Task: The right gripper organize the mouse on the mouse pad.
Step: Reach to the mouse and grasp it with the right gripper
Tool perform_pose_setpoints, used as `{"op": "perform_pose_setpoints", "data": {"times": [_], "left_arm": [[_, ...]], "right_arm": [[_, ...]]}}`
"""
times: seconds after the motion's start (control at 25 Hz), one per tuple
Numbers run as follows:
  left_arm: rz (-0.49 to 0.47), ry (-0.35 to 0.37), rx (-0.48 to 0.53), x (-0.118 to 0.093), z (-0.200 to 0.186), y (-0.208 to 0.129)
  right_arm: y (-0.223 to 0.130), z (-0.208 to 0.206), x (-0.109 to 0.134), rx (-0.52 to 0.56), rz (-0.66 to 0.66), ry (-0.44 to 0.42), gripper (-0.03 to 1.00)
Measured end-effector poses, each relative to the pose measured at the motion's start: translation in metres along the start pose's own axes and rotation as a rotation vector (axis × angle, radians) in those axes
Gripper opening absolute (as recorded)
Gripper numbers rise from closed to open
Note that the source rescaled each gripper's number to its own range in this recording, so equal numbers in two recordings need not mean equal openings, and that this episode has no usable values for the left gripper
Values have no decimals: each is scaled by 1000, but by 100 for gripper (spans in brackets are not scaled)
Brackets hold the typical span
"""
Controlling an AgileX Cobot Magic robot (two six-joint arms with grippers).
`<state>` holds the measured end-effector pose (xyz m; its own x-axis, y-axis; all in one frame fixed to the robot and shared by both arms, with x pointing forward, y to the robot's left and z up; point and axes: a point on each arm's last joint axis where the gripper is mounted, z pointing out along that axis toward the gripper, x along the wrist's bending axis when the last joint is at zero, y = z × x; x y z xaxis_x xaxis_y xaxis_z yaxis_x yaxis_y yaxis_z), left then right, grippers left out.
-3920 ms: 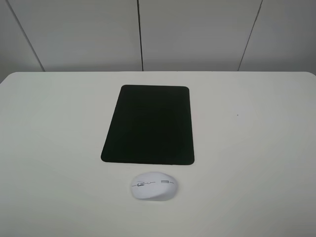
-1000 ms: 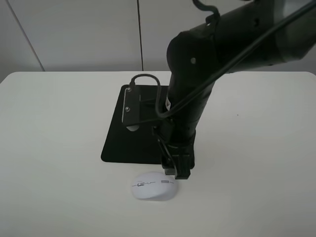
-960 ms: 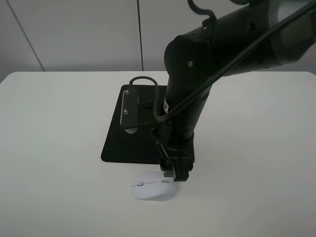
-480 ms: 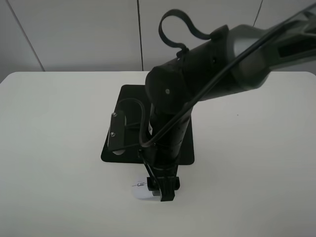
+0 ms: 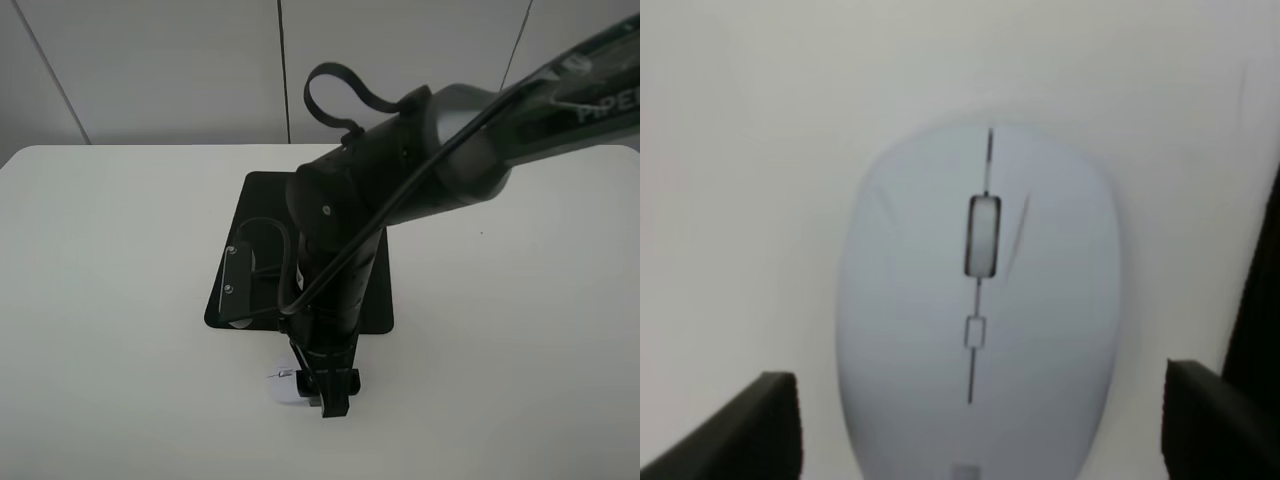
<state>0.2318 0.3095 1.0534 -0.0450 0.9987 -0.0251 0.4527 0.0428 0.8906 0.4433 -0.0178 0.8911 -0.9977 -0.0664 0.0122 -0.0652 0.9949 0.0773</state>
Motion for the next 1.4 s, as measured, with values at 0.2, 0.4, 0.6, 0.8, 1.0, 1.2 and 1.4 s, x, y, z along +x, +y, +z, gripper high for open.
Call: {"op": "perform_pose_setpoints", "data": {"times": [0.2, 0.4, 0.6, 0.8, 1.0, 1.2, 1.4], "left_arm": [[0, 0, 0, 0, 0, 0], [0, 0, 0, 0, 0, 0], [0, 0, 0, 0, 0, 0], [0, 0, 0, 0, 0, 0], [0, 0, 0, 0, 0, 0], [0, 0, 0, 0, 0, 0], [0, 0, 0, 0, 0, 0]], "right_arm": [[0, 5, -1, 2, 2, 2, 51], [1, 8, 0, 3, 9, 10, 51], [1, 17, 7, 14, -6, 21, 51], [2, 20, 8, 1, -10, 6, 51], [1, 29, 7, 15, -13, 13, 51], [2, 29, 6, 10, -14, 6, 51], [2, 31, 6, 9, -17, 1, 26]]}}
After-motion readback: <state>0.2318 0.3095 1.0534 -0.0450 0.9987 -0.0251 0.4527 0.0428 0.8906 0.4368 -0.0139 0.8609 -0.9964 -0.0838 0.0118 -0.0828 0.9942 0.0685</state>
